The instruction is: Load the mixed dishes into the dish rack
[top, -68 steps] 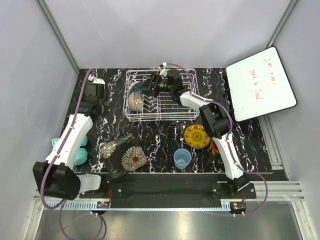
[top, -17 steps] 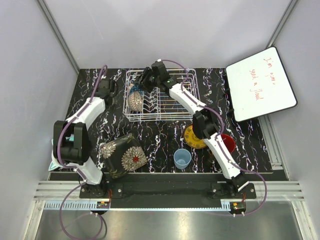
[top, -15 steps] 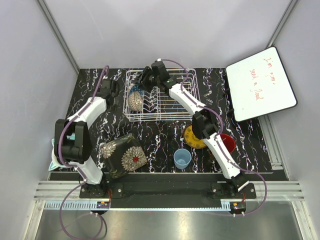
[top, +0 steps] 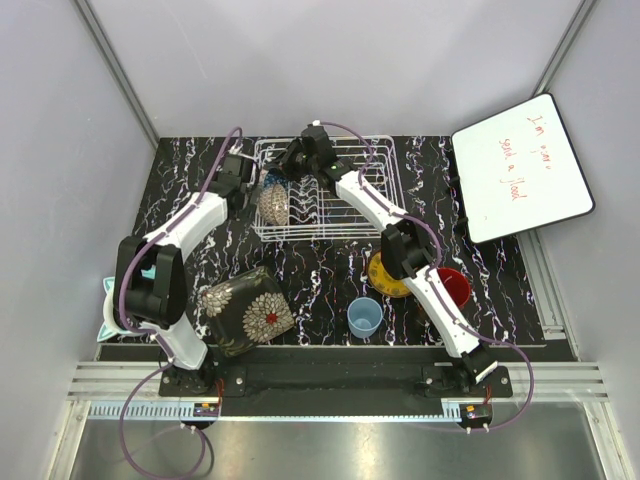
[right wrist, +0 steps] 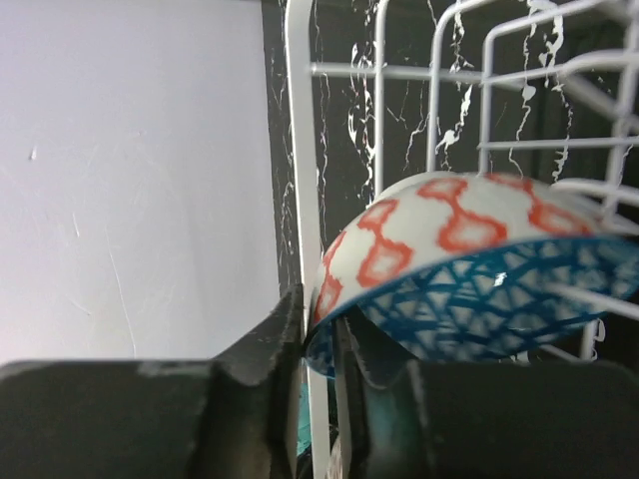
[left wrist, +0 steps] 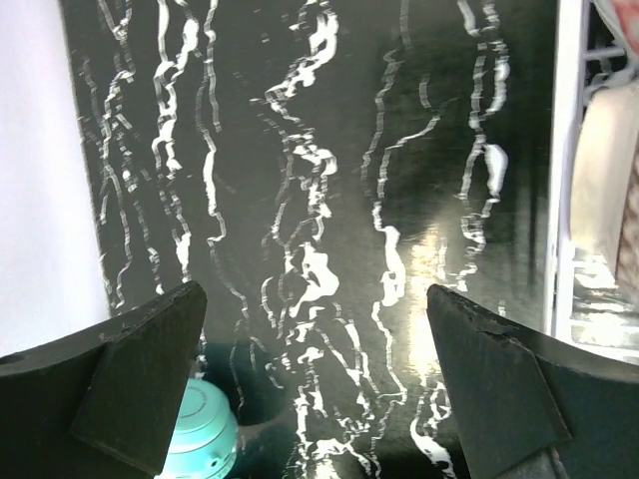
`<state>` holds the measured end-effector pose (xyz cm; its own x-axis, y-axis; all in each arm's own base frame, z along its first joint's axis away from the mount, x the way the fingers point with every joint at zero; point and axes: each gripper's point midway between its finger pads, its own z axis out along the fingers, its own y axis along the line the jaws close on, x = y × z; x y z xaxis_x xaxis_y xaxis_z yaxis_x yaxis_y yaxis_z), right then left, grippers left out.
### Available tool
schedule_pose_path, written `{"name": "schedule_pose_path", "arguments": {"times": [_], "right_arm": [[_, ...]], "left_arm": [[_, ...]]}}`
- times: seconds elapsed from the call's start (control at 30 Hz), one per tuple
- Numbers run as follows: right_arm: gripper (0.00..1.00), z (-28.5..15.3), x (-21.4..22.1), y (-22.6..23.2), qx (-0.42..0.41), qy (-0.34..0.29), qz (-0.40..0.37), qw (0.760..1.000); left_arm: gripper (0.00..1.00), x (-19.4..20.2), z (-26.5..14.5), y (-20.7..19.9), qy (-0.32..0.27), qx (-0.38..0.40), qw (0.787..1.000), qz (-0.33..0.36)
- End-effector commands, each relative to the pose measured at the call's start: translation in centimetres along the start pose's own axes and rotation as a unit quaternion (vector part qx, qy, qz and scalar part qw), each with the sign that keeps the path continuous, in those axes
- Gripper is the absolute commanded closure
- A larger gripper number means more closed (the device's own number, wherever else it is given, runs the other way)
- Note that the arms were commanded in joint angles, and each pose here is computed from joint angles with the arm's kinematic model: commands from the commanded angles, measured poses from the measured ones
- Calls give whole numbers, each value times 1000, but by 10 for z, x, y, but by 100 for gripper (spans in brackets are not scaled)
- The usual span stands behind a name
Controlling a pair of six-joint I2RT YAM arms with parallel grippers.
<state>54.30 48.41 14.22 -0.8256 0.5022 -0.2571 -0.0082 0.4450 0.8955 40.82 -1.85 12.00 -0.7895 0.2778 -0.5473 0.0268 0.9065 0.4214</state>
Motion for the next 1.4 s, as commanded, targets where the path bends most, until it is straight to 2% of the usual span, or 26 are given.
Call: {"name": "schedule_pose_path", "arguments": {"times": [0.0,0.07,0.1,0.3,0.47,0.6,0.93,1.2,1.37], "right_arm": [[85,-8,-21,32,-52,-24,-42,997],[98,-11,-23,37,-60,-22,-51,997],[100,-14,-22,39,-67,-14,-58,996],[100,-26,-23,59,-119,6,-107,987],[100,-41,-39,83,-218,22,-105,970],[100,-48,-45,87,-257,24,-114,959],[100,-41,-69,53,-270,14,-90,959],[95,-33,-55,33,-266,45,-88,959],[98,-34,-34,33,-271,83,-110,953]], "left_arm": [[1,-11,-5,-10,-22,20,1000,0],[1,-7,-3,-11,-16,19,1000,2],[1,-5,-3,-11,-15,19,1000,3],[1,5,-2,-9,-5,13,1000,13],[1,10,-1,-9,-1,10,1000,18],[1,11,0,-9,2,10,1000,19],[1,15,-2,-8,8,9,1000,19],[1,14,1,-10,11,10,1000,15],[1,15,1,-11,13,11,1000,17]]}}
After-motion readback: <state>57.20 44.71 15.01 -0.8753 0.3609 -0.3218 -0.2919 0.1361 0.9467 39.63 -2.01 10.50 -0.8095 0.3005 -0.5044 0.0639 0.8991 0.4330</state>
